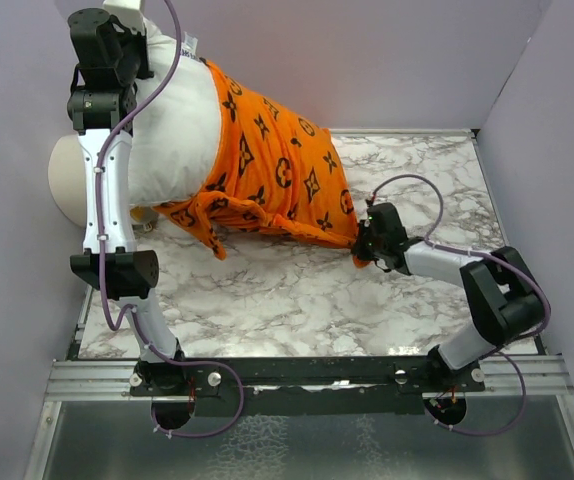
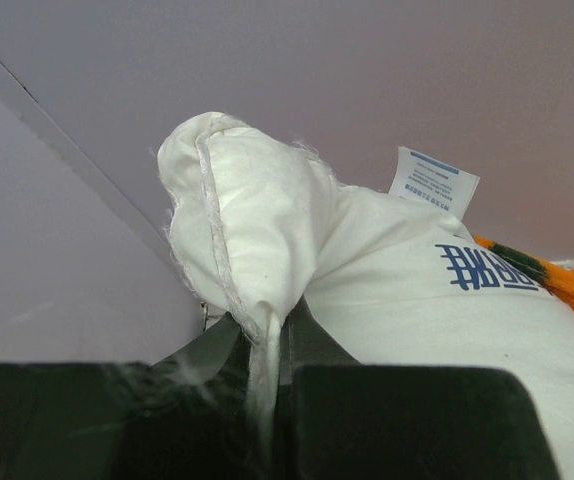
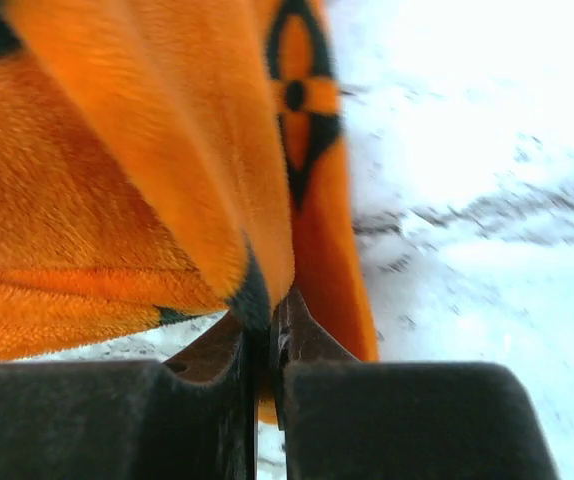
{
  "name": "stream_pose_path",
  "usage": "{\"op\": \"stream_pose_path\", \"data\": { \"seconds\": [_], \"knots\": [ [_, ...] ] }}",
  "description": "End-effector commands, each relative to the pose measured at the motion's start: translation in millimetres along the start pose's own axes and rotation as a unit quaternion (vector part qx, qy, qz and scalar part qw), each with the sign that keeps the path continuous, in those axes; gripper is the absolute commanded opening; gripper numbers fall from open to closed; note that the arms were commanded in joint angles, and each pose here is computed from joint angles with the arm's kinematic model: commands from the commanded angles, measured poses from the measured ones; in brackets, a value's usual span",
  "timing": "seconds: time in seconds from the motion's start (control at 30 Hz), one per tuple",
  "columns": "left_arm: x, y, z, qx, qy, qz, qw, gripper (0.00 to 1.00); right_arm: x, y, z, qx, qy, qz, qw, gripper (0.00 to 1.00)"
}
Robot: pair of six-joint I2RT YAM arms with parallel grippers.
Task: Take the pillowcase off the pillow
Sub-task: Remove the pillow from the pillowcase.
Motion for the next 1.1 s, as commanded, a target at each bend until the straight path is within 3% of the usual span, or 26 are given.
{"op": "stream_pose_path", "data": {
  "seconds": [0.0,0.13,0.33,0.53,0.63,0.73,0.87,0.97,1.07],
  "knots": [
    [62.8,98.3,-40.1,-0.163,0.145,0.040,0.975,0.00,-32.6,3.8,-24.5,-0.021,-0.004,0.149,0.989,0.01],
    [93.2,106.9,-51.8,-0.169,0.231,0.044,0.957,0.00,-67.7,18.9,-54.0,-0.081,0.008,0.272,0.959,0.01],
    [113.7,106.6,-59.7,-0.165,0.279,0.051,0.945,0.00,-135.9,47.8,-105.4,-0.185,0.000,0.416,0.890,0.01],
    [146.8,85.5,-57.8,-0.134,0.331,0.058,0.932,0.00,-175.7,39.1,-118.0,-0.211,-0.058,0.496,0.840,0.01],
    [169.8,66.8,-55.9,-0.114,0.356,0.057,0.926,0.00,-188.9,35.2,-120.6,-0.219,-0.083,0.507,0.829,0.01],
    [176.0,52.3,-49.0,-0.106,0.338,0.041,0.934,0.00,-190.5,40.1,-123.1,-0.225,-0.086,0.492,0.836,0.01],
    [115.0,48.8,-21.4,-0.122,0.164,0.019,0.979,0.00,-148.3,62.6,-115.5,-0.197,0.031,0.387,0.900,0.04],
    [29.6,55.0,-6.4,-0.132,0.000,0.019,0.991,0.00,-93.4,72.8,-106.7,-0.155,0.103,0.281,0.941,0.27],
    [-50.2,67.3,-5.0,-0.143,-0.116,0.045,0.982,0.00,-33.0,69.2,-101.9,-0.103,0.172,0.182,0.963,0.51]
  ]
}}
Point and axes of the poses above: each gripper's point midway between its finger pads, its own z axis out along the fingers, its own x axis along the line the jaws close on, y = z × x, the point moved 3 cm from there along -z, back along the fingers, and after that the axes turned 14 degrees about z, right-handed, at the moved point
